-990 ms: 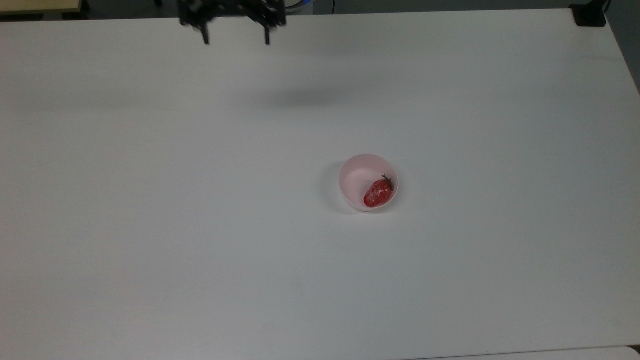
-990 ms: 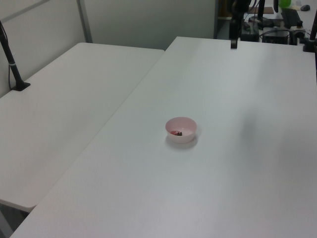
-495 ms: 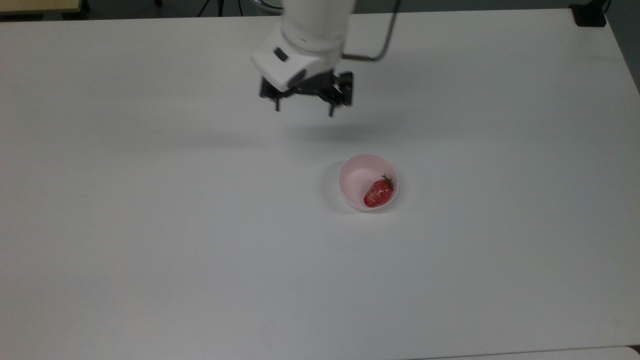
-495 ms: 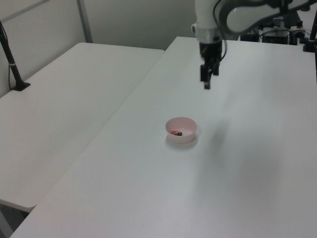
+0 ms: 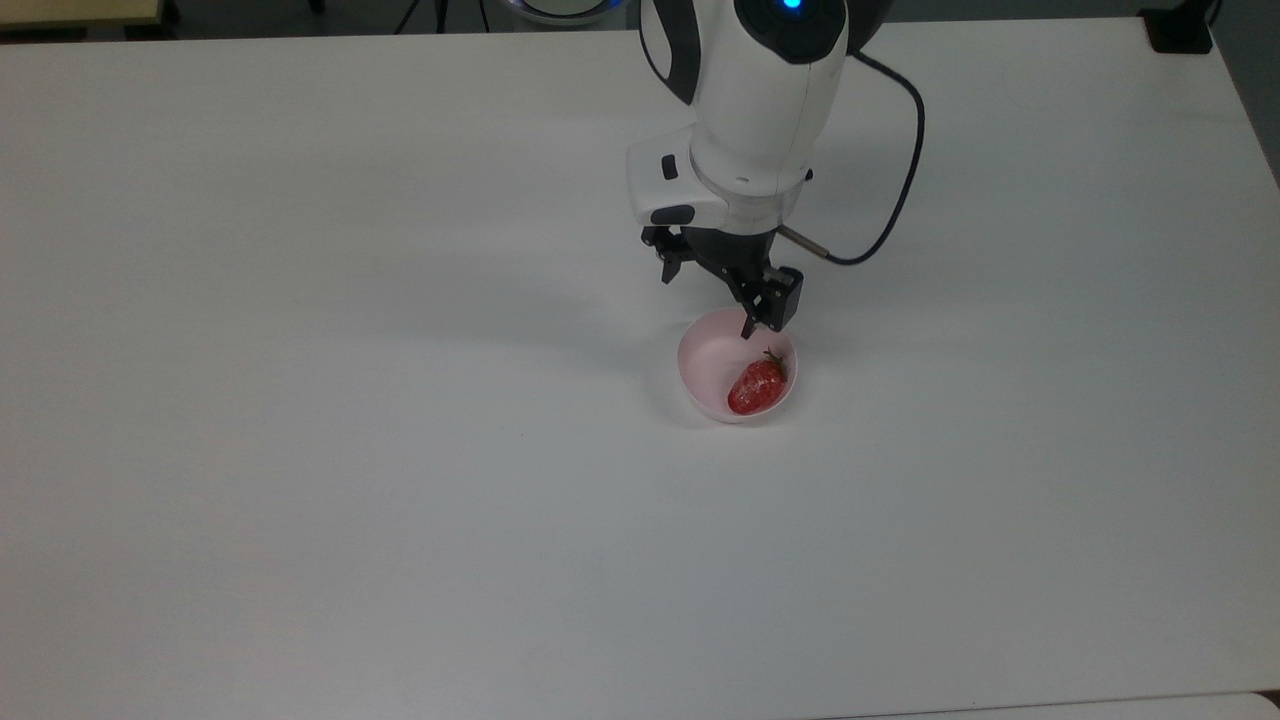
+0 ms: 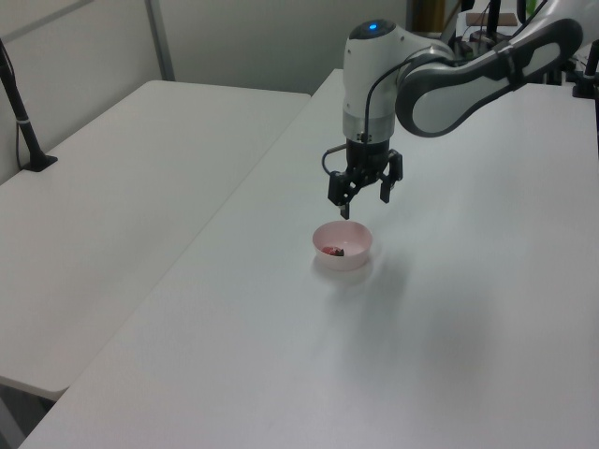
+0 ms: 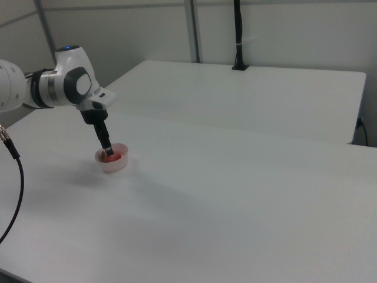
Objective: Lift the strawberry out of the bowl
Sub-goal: 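Move the gripper over the pink bowl and lower it toward the strawberry, then close the gripper fingers around the red strawberry inside the bowl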
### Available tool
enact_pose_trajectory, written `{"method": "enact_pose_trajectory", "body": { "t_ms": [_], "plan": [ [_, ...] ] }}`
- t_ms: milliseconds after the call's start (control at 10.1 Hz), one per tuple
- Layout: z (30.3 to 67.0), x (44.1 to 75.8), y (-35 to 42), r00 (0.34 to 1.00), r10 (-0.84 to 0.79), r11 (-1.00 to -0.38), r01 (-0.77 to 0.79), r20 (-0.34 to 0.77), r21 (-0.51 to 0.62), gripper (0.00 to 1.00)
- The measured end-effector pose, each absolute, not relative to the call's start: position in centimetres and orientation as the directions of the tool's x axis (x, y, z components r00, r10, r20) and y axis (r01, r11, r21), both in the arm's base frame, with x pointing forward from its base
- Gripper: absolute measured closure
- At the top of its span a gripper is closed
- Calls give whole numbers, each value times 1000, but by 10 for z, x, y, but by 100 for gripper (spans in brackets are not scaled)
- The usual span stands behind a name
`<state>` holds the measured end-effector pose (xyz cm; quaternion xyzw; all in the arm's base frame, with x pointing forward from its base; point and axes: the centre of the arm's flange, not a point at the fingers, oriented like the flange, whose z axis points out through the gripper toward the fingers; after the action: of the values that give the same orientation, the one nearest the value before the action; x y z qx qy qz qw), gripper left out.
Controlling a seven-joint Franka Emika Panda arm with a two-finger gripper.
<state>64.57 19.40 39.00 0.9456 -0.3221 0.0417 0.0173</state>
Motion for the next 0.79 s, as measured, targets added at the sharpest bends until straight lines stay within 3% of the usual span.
{"method": "enact_pose_trajectory", "body": {
  "t_ms": [198, 297, 396, 792],
  "plan": [
    [372, 654, 199, 658, -746, -664, -746, 97, -48, 10],
    [360, 655, 203, 628, -774, -632, -773, 81, -57, 15],
    [347, 658, 208, 602, -797, -604, -794, 47, -72, 26],
    [332, 671, 214, 581, -813, -581, -806, 36, -116, 25]
  ]
}}
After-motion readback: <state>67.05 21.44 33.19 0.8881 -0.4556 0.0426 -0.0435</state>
